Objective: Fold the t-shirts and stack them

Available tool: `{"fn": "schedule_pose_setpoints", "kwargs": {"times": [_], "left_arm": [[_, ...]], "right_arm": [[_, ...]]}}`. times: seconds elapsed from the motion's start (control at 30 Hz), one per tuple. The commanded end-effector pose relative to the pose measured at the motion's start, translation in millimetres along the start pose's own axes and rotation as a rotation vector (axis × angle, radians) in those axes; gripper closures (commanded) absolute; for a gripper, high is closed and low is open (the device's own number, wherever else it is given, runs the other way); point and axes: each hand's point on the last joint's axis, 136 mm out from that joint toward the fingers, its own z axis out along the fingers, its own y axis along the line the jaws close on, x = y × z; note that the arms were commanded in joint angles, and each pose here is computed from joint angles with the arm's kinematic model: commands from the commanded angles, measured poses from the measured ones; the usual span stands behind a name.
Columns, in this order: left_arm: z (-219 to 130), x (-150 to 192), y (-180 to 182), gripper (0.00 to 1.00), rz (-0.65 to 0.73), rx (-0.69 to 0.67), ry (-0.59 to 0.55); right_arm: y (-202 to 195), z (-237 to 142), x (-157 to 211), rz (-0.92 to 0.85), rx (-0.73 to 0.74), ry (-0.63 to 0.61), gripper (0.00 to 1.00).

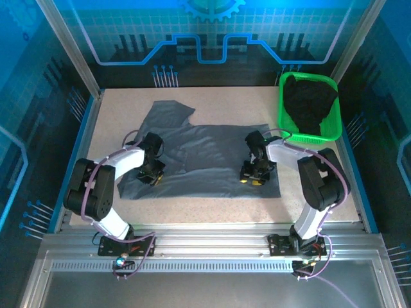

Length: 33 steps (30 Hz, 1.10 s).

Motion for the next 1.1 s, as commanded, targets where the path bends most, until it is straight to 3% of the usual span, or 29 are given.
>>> {"fn": "schedule_pose_setpoints", "kwargs": {"times": [0.0, 0.17, 0.43, 0.63, 0.73, 0.87, 1.07], "left_arm": [[18.2, 9.3, 36.3, 0.8, -0.117, -0.084, 0.034], [16.9, 10.4, 67.8, 0.8, -0.122, -0.125, 0.018], [7.8, 20.9, 105.3, 0.81, -0.188, -0.166, 0.044], [-4.6, 12.2, 120.5, 0.81, -0.249, -0.132, 0.017], [-22.9, -8.8, 94.7, 0.74, -0.213, -0.061, -0.036], [-64.0, -56.7, 25.0, 0.64, -0.083, 0.053, -0.177], [-91.4, -135.0, -88.6, 0.53, -0.012, 0.179, -0.241]], "right_arm": [[-20.3, 17.6, 25.3, -0.035, 0.164, 0.121, 0.54], [-18.2, 21.0, 52.1, -0.106, 0.224, 0.2, 0.52], [7.0, 22.1, 76.8, -0.176, 0.202, 0.269, 0.51], [19.3, 13.0, 70.5, -0.191, 0.165, 0.244, 0.49], [38.9, -11.3, 46.9, -0.203, 0.063, 0.145, 0.44], [59.1, -56.0, -5.9, -0.218, -0.019, -0.063, 0.39], [49.4, -82.7, -111.9, -0.174, 0.12, -0.269, 0.42]]}}
